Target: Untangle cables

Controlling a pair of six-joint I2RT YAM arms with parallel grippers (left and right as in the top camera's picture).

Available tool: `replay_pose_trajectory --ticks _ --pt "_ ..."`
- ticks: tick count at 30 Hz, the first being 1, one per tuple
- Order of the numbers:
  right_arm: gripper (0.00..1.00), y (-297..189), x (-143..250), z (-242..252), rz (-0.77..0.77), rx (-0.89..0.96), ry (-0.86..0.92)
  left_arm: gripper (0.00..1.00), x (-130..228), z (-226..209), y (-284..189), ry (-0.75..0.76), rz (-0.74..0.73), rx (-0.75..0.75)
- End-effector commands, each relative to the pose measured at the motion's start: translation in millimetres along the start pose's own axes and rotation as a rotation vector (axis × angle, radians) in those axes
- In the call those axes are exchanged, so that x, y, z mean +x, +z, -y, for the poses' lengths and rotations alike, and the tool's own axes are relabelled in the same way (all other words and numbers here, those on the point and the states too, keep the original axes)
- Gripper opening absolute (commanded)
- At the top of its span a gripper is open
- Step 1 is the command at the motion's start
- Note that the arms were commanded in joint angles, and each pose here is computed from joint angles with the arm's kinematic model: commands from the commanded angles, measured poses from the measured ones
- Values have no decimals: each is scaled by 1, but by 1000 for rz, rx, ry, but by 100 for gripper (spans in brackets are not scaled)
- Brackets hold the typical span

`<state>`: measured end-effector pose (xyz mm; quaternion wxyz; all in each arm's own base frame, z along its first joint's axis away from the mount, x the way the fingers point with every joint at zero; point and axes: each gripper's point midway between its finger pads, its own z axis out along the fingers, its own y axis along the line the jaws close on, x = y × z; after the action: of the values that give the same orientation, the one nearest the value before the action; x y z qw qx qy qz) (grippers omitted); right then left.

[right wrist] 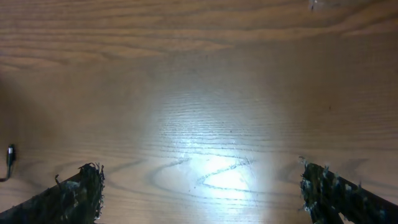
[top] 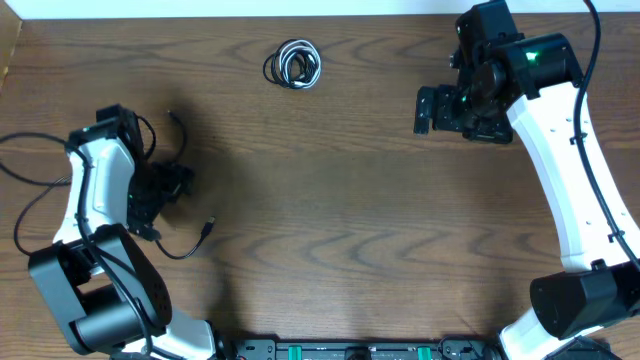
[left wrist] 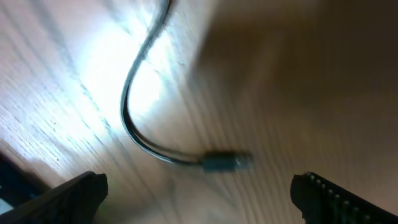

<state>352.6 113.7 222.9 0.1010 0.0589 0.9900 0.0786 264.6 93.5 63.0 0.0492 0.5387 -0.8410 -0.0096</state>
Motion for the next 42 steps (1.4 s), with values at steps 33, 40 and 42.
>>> replay_pose_trajectory --ticks 33,40,42 --pt "99 4 8 -39 19 -38 -96 58 -30 -43 73 -101 95 16" --pt "99 5 12 -44 13 -39 -111 50 -25 -47 85 -101 97 18" --pt "99 5 12 -44 13 -40 -112 43 -24 -48 87 -100 93 14"
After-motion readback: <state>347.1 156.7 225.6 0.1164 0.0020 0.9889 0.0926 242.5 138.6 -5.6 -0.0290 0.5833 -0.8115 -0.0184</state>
